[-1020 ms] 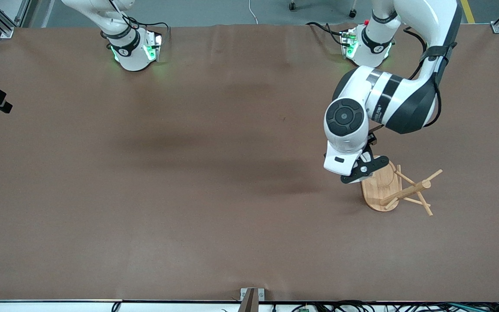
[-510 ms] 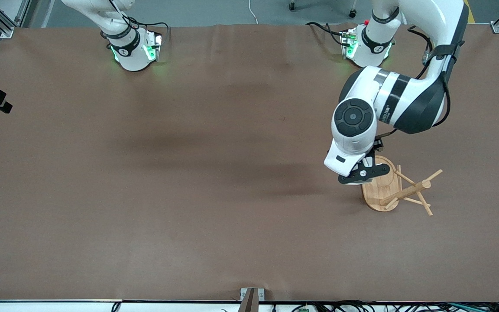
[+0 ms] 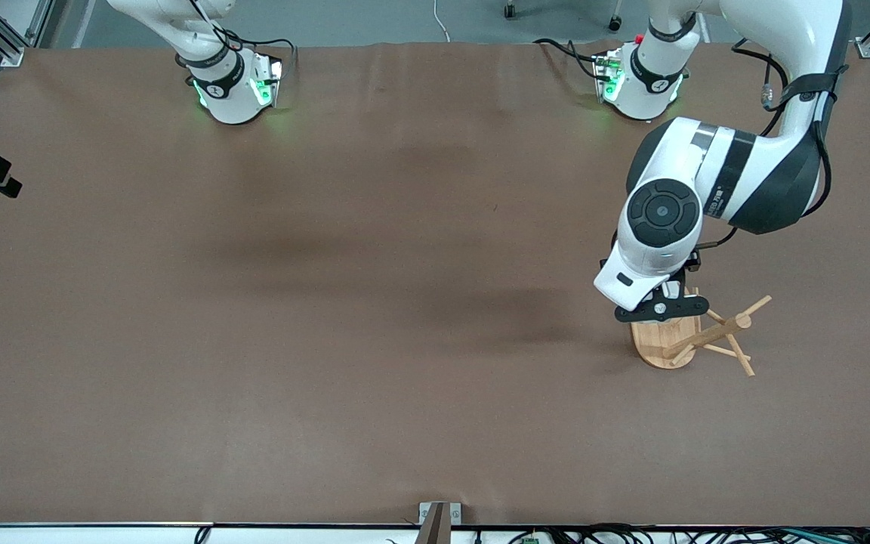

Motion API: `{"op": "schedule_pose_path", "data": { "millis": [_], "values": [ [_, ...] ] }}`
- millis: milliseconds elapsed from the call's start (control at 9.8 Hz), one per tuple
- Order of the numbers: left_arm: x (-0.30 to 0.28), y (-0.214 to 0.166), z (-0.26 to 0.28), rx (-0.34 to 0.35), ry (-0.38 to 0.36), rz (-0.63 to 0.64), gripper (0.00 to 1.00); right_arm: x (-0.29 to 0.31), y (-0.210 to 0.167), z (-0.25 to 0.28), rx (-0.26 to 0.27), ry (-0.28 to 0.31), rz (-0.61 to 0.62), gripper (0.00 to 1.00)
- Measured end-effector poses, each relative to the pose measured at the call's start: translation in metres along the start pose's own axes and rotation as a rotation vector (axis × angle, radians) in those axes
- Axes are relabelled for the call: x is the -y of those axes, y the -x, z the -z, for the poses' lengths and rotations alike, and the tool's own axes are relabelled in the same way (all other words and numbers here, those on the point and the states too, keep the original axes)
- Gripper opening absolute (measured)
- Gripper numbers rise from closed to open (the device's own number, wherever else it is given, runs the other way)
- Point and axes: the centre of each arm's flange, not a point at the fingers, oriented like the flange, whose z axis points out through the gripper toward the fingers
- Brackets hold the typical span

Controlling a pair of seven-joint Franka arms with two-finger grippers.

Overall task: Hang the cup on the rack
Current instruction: 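Slide the cup handle onto a rack peg with the left gripper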

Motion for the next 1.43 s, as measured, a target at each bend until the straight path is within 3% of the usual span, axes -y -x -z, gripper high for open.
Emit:
{"op": "schedule_pose_path", "data": {
  "millis": [1429],
  "values": [
    [0.03, -0.001, -0.011, 0.026, -0.004, -0.114, 0.79, 0.0, 0.0, 0.0, -0.002, -0.003, 0.001, 1.0]
  ]
}}
